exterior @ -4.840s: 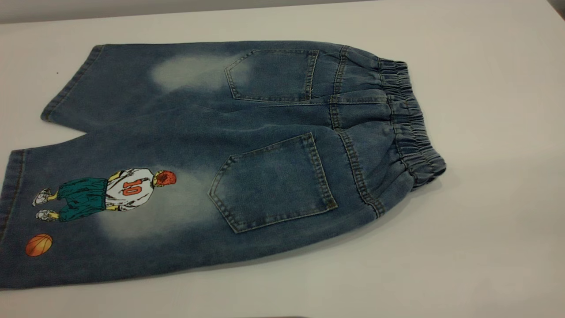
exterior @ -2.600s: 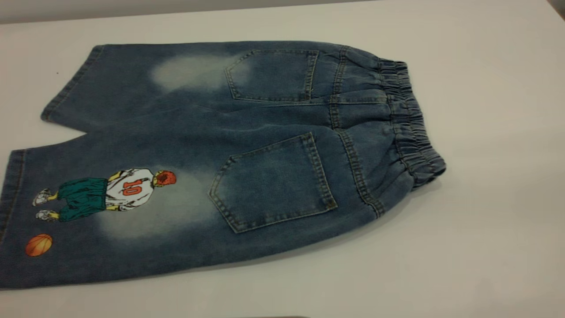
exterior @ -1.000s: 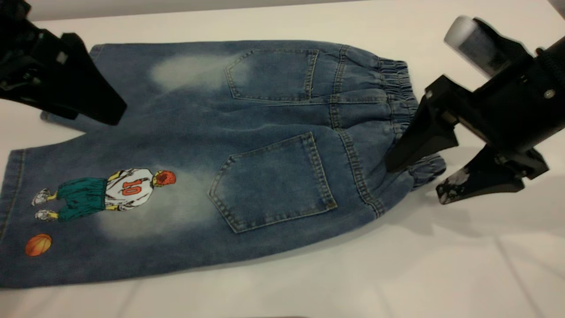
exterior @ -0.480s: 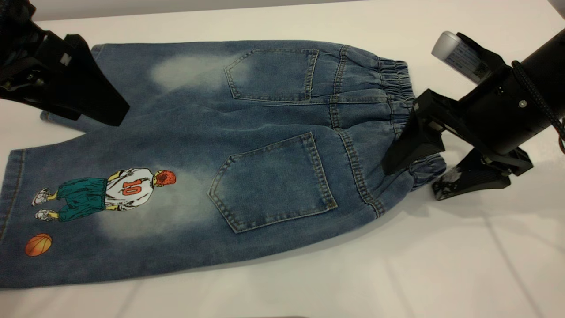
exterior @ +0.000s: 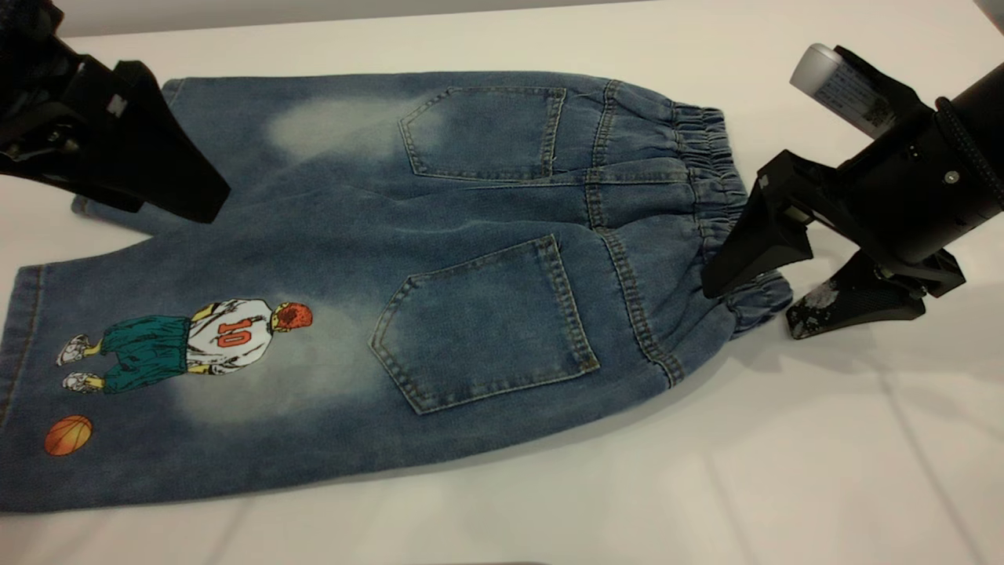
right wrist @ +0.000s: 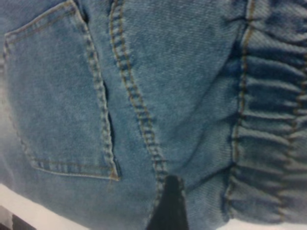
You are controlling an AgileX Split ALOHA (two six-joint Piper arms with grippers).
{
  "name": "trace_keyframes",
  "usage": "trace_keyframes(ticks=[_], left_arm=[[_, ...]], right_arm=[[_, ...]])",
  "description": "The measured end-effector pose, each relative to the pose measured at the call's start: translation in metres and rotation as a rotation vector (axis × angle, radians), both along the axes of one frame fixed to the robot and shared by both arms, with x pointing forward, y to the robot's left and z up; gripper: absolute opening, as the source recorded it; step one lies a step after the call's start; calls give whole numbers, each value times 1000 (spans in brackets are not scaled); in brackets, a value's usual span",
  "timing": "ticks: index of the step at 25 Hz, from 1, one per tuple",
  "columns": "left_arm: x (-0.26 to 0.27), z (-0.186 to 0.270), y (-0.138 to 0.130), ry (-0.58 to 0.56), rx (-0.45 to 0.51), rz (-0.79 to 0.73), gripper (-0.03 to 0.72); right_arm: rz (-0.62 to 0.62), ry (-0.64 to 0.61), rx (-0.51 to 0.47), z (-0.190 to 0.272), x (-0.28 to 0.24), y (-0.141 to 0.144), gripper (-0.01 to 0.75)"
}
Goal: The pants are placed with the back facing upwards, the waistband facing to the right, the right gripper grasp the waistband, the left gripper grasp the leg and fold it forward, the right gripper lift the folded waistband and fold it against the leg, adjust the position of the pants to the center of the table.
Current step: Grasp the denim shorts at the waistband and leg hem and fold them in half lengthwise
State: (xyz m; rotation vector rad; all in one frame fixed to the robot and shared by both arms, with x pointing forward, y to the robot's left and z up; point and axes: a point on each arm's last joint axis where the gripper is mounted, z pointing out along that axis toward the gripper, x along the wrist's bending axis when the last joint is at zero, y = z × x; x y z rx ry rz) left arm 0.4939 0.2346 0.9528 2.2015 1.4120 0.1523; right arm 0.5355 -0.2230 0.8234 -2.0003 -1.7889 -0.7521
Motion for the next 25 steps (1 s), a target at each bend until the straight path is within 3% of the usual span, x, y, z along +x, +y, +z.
trace_keyframes(ticks=[9, 25], left_arm=[[0, 0, 0, -2, 1, 1, 579], [1, 0, 0, -7, 2, 4, 579]], right_arm=[[35, -11, 59, -1, 11, 5, 594], [27, 36, 31, -4, 9, 3, 594]])
